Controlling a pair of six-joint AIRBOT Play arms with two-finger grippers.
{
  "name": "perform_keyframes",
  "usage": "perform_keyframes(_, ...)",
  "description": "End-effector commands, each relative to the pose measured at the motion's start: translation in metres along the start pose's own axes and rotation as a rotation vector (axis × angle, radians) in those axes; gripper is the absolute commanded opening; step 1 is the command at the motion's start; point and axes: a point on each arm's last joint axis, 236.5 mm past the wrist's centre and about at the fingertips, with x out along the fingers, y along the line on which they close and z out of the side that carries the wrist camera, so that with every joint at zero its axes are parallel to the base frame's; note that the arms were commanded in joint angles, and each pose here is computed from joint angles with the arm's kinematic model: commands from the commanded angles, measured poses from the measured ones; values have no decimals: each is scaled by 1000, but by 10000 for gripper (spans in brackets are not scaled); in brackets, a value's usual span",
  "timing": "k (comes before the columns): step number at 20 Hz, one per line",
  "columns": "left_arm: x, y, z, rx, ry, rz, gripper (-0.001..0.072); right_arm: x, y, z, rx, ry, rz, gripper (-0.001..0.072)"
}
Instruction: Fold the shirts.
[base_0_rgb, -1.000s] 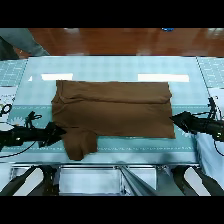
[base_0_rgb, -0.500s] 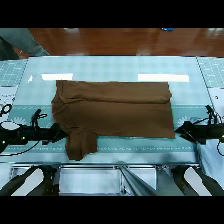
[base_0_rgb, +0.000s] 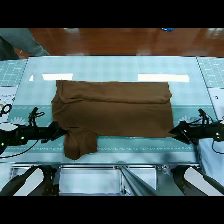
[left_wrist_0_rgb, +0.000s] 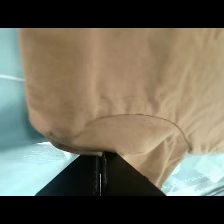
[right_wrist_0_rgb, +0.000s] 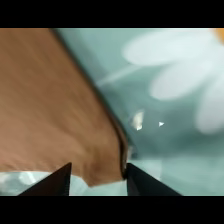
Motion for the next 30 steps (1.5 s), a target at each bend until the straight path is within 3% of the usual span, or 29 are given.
perform_keyframes(1,-1,-5,0,25,0,-19,25,19,14,15,11,2,110,400)
perform_keyframes(2,-1,-5,0,27,-1,-19,25,21,22,17,-12,0,152,272)
perform_keyframes(3,-1,-5,1,29,-5,-18,25,19,32,20,-54,-17,192,46)
perform_keyframes(4,-3,-7,6,44,-15,-18,25,13,41,24,-91,-39,221,28)
perform_keyframes(11,-46,-55,80,179,-163,-34,24,-50,89,64,-214,-185,272,28)
perform_keyframes(16,-47,-102,146,244,-191,-44,24,-46,131,105,-324,-190,231,28)
perform_keyframes(22,-20,-139,227,214,-161,-73,24,-27,171,160,-355,-222,213,28)
perform_keyframes(30,11,-140,274,202,-122,-85,24,-24,182,205,-341,-248,226,28)
